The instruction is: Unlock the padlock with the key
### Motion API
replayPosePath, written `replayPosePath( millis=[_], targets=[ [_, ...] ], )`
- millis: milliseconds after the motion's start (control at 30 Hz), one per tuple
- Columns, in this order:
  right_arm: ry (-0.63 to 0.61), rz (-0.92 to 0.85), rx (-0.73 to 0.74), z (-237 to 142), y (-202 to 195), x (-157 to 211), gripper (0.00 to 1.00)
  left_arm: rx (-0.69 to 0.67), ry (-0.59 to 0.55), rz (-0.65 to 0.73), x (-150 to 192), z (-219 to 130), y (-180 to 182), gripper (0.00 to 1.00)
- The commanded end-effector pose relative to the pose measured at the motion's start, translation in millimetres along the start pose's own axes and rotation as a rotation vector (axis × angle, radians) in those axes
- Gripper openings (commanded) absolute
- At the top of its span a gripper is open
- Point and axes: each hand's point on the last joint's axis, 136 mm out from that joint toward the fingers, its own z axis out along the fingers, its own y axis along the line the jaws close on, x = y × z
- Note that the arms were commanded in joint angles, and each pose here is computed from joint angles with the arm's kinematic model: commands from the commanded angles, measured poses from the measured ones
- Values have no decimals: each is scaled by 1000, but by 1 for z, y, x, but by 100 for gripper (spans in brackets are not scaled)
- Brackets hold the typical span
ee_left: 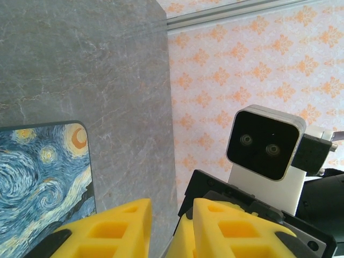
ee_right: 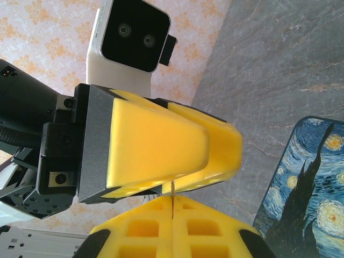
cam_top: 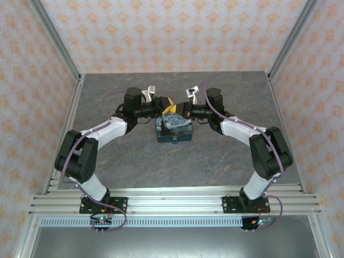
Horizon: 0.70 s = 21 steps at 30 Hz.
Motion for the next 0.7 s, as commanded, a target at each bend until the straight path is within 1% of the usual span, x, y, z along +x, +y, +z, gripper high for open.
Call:
replayPosePath(
  millis=[0,100,233,533,667],
  targets=[
    [-47,-64,-34,0,13,-19,0,60,1,24,4,-2,-18,26],
    [-52,-64,-31,0,12,-20,0,68,-2,26,5,-3,-20,25],
    [-60,-61,-32,-1,12,-21,0,77,2,27,8,-2,-23,18],
    [-95,-45,-31,-4,6,-26,0,99,-14,25,12,-4,-28,18],
    [-110,-30,-45,-6,6,-29,0,109,-18,23,13,-4,-31,11]
  ],
)
